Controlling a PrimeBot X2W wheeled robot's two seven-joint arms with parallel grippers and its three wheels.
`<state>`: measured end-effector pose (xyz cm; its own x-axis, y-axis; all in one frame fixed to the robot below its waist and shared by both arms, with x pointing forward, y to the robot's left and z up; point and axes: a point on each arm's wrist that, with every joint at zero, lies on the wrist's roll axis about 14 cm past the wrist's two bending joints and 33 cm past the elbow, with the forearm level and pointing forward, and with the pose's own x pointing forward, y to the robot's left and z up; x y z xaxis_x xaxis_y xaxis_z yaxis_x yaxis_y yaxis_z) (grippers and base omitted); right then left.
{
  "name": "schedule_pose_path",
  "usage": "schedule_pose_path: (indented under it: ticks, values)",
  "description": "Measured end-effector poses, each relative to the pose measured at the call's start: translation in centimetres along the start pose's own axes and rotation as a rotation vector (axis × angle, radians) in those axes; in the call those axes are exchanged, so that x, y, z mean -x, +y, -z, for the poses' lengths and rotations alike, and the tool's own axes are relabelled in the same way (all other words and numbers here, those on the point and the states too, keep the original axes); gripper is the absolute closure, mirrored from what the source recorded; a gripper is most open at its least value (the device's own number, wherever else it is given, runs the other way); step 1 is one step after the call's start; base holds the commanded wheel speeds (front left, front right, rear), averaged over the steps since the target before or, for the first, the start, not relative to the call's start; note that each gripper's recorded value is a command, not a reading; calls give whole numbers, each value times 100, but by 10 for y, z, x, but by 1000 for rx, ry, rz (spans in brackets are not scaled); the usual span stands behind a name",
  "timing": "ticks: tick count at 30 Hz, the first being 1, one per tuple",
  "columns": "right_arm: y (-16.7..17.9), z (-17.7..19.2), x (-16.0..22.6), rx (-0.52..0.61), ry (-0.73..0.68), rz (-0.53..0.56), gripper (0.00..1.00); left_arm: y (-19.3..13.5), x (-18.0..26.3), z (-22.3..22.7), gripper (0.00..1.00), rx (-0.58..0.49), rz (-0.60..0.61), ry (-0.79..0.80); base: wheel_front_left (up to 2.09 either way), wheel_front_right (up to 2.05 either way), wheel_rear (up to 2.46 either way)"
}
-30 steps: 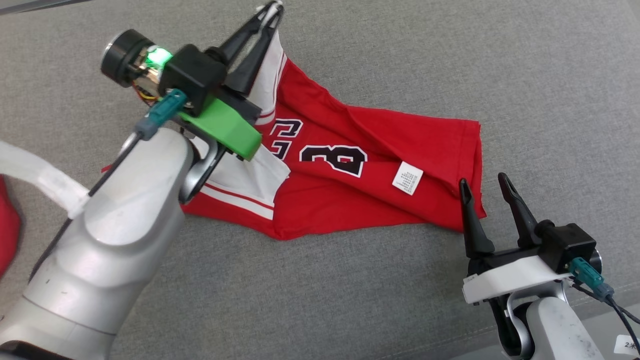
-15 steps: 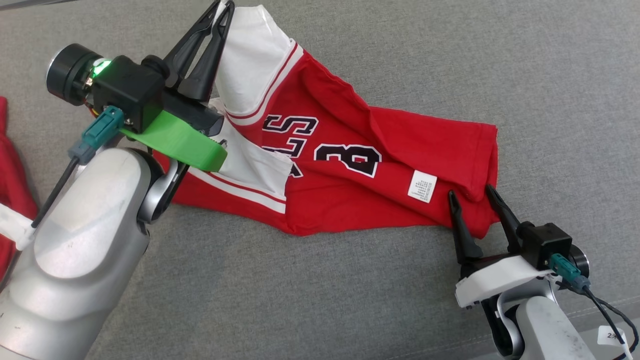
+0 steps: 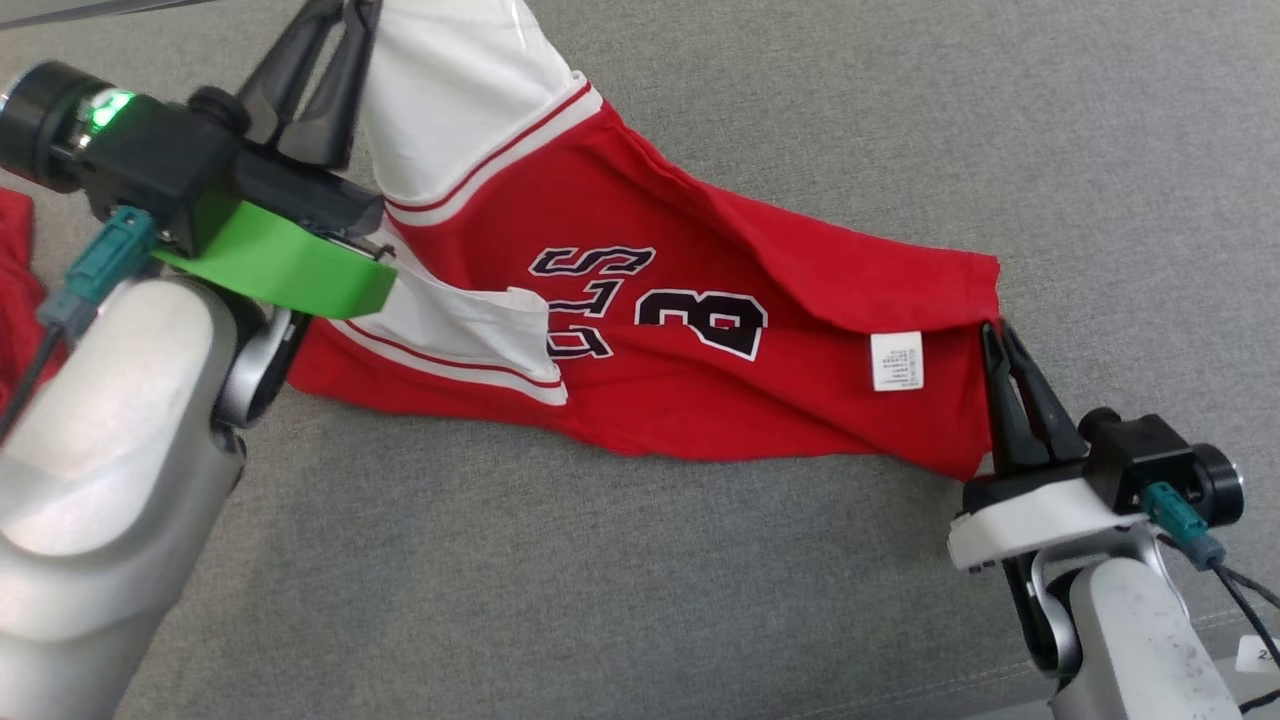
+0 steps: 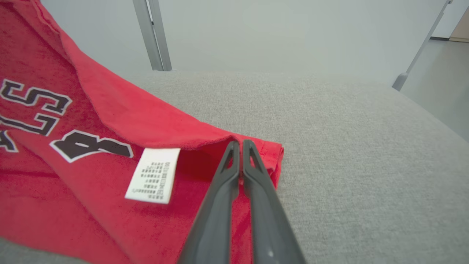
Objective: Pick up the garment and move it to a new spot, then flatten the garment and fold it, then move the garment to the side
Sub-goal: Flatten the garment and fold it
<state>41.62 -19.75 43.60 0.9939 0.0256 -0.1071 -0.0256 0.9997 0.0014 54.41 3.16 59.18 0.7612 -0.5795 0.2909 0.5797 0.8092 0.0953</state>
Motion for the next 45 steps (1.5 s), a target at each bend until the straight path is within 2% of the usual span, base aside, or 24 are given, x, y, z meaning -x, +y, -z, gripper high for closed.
schedule_pose_path:
  ticks: [5, 9, 14, 19, 23, 27, 29, 32, 39, 43, 45]
  values:
    - [-8, -54, -27, 125, -156, -29, 100, 30, -10, -39, 100, -84, -31, -90, 0, 0, 0]
    - [-22, -111, -63, 280, -298, -63, 100, 51, -29, -71, 100, -167, -20, -138, 0, 0, 0]
    - [-29, -186, -118, 451, -452, -102, 100, 77, -61, -103, 100, -308, -10, -187, 0, 0, 0]
    - [-16, -253, -169, 547, -573, -128, 100, 104, -90, -137, 100, -492, -27, -280, 0, 0, 0]
    - [-6, -300, -198, 574, -659, -120, 100, 119, -107, -181, 100, -626, -73, -405, 0, 0, 0]
    - [3, -336, -210, 644, -760, -102, 100, 108, -102, -247, 100, -723, -117, -644, 0, 0, 0]
    - [8, -333, -218, 672, -771, -111, 100, 104, -99, -249, 100, -708, -118, -705, 0, 0, 0]
    - [14, -302, -236, 708, -724, -147, 100, 108, -97, -229, 100, -649, -112, -716, 0, 0, 0]
    - [21, -193, -268, 682, -534, -244, 100, 129, -80, -112, 100, -483, -98, -495, 0, 0, 0]
    - [24, -147, -269, 641, -464, -283, 100, 136, -54, -67, 100, -396, -127, -400, 0, 0, 0]
    - [21, -130, -261, 614, -435, -288, 100, 128, -40, -46, 100, -313, -117, -356, 0, 0, 0]
